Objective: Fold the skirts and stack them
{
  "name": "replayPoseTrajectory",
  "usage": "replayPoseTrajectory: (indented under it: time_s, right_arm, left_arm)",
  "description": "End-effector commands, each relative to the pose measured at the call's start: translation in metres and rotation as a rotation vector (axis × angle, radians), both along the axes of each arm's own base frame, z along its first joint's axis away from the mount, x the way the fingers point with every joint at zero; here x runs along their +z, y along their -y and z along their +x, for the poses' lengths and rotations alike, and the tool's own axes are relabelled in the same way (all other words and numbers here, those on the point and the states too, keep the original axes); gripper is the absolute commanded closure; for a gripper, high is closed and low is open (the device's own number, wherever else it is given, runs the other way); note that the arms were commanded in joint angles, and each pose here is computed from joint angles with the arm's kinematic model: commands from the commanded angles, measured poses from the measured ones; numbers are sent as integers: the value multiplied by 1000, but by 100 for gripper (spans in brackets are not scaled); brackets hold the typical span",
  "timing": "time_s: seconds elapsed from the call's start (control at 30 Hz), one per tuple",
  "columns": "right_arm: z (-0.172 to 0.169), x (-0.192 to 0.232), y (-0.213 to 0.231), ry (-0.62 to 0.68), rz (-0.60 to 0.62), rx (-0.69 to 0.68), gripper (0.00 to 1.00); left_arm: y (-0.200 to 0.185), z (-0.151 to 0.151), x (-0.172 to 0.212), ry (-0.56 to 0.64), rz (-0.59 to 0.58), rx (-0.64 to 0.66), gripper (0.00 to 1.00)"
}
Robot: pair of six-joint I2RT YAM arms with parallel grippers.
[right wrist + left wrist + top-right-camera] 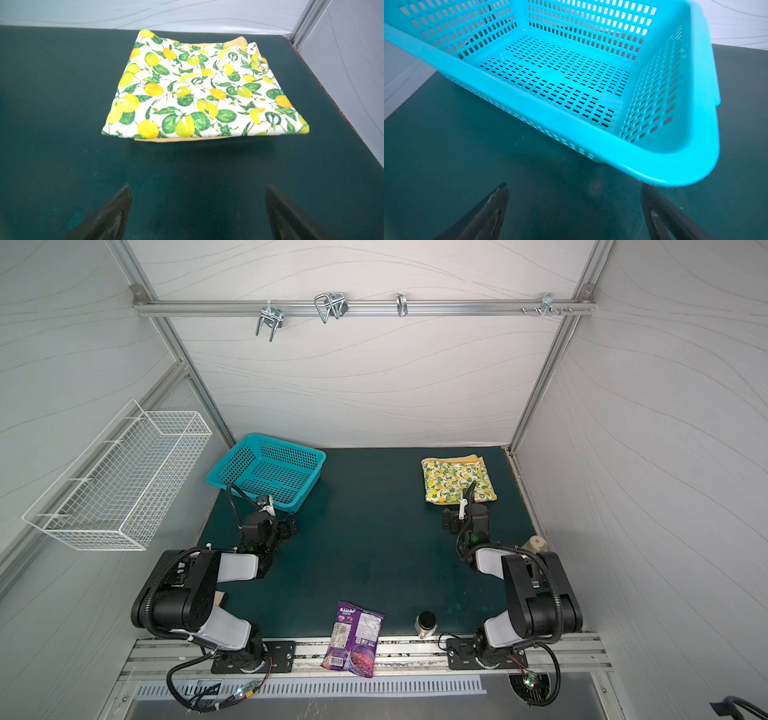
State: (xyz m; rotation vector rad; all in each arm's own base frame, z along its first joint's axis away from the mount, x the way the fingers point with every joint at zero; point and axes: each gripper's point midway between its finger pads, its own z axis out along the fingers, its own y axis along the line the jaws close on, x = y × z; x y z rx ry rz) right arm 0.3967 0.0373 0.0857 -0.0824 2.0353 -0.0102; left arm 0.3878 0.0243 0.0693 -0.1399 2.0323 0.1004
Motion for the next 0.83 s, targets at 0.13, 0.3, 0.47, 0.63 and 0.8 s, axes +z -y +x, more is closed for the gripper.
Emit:
replayPoseTrajectory:
  time_s: [0.13, 0.3, 0.47, 0.63, 0.8]
  right_arm:
    - [6, -2, -2, 41, 61, 45, 1]
    - [5, -3, -4, 44, 43, 48, 1]
    - [5, -3, -4, 39, 59, 59, 1]
    - [5, -4, -4, 36, 58, 59, 1]
    - [5, -4, -5, 35, 60, 63, 1]
  left_arm:
    - [0, 15, 22, 74, 25, -18, 1]
    - [0, 14, 21, 73, 25, -19, 1]
    - [0, 14, 21, 73, 25, -18, 1]
    - [0, 14, 21, 73, 25, -19, 1]
    - [0, 14, 22, 75, 25, -19, 1]
